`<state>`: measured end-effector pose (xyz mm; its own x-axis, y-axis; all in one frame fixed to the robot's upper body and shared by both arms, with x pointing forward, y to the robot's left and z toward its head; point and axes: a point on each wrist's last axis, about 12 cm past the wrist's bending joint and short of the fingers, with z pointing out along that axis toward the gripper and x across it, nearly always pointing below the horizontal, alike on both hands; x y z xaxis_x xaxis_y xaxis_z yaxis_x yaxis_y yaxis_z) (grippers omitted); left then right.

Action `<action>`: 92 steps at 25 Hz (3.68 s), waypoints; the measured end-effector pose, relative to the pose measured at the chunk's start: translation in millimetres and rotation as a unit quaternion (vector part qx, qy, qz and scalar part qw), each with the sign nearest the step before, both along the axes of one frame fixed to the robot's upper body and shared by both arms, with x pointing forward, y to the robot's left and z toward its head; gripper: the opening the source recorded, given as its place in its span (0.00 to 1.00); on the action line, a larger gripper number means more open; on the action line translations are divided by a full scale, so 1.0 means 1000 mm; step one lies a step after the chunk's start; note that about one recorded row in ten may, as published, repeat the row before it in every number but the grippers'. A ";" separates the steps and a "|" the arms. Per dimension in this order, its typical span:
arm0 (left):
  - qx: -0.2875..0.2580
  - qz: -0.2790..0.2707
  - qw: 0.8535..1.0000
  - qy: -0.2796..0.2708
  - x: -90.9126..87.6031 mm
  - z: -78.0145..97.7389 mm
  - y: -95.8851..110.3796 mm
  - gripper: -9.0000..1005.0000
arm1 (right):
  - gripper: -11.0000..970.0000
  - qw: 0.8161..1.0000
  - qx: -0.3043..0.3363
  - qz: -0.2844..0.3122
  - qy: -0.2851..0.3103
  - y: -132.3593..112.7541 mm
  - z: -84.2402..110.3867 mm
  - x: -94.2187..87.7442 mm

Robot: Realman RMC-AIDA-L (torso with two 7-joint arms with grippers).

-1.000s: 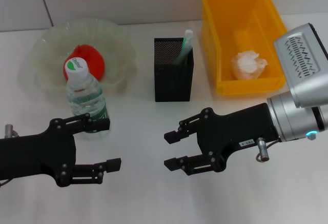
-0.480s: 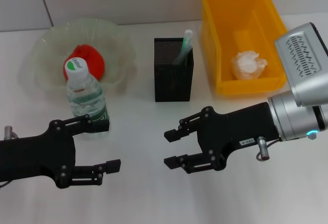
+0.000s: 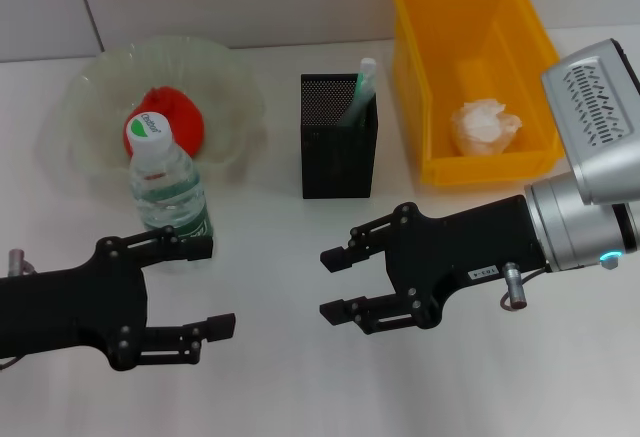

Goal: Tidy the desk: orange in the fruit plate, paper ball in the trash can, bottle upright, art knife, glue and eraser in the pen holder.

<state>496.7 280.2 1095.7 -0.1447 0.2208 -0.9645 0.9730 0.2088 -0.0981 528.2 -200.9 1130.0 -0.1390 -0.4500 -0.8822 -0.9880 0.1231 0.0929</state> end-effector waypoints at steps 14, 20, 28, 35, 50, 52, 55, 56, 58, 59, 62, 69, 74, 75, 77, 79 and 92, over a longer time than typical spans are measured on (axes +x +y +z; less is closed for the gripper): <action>-0.003 -0.001 1.000 0.000 -0.001 -0.001 -0.003 0.86 | 0.54 1.000 0.000 -0.001 0.001 0.000 -0.001 0.000; -0.004 0.000 1.000 0.000 0.000 -0.001 -0.003 0.86 | 0.55 1.000 0.000 0.000 0.000 0.000 0.000 0.000; -0.004 0.003 1.000 -0.004 0.001 0.000 -0.004 0.86 | 0.54 1.000 0.003 -0.006 -0.006 0.000 0.001 0.002; -0.010 0.021 0.999 -0.023 0.005 0.004 0.001 0.86 | 0.54 0.998 0.015 -0.039 -0.048 -0.015 0.019 0.011; -0.158 0.312 0.903 -0.251 0.005 0.042 0.087 0.86 | 0.54 0.928 0.165 -0.239 -0.234 -0.117 0.069 0.027; -0.183 0.372 0.866 -0.280 -0.005 0.035 0.100 0.86 | 0.54 0.907 0.180 -0.283 -0.256 -0.138 0.063 0.024; -0.207 0.446 0.815 -0.308 -0.019 0.022 0.113 0.86 | 0.55 0.869 0.201 -0.349 -0.287 -0.167 0.052 0.016; -0.209 0.464 0.801 -0.315 -0.023 0.018 0.115 0.86 | 0.55 0.844 0.209 -0.388 -0.307 -0.183 0.043 0.009; -0.208 0.470 0.796 -0.318 -0.024 0.017 0.115 0.86 | 0.55 0.825 0.217 -0.416 -0.315 -0.193 0.037 0.003; -0.208 0.472 0.795 -0.319 -0.025 0.016 0.114 0.86 | 0.55 0.825 0.217 -0.416 -0.315 -0.193 0.037 0.003; -0.208 0.463 0.803 -0.313 -0.022 0.014 0.109 0.86 | 0.54 0.816 0.217 -0.432 -0.316 -0.199 0.030 -0.004; -0.176 0.340 0.879 -0.283 0.000 0.018 0.078 0.86 | 0.54 0.893 0.168 -0.335 -0.250 -0.160 0.026 0.013; -0.140 0.244 0.927 -0.247 0.006 0.021 0.057 0.86 | 0.54 0.938 0.126 -0.262 -0.189 -0.128 0.020 0.022; -0.129 0.220 0.938 -0.234 0.007 0.020 0.052 0.86 | 0.55 0.947 0.117 -0.245 -0.171 -0.120 0.018 0.023; -0.114 0.180 0.955 -0.206 0.007 0.018 0.043 0.86 | 0.55 0.961 0.104 -0.212 -0.142 -0.105 0.014 0.025; -0.104 0.147 0.966 -0.184 0.007 0.018 0.036 0.86 | 0.54 0.971 0.093 -0.185 -0.121 -0.092 0.012 0.025; -0.040 0.010 0.997 -0.067 0.010 0.006 -0.004 0.86 | 0.55 0.999 0.010 -0.040 -0.030 -0.027 -0.006 0.011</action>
<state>507.0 276.4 1101.5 -0.0176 0.1400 -0.9900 0.9744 0.2243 0.0144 539.2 -227.9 1123.9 -0.1210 -0.4208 -0.8990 -0.9789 0.2009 0.0377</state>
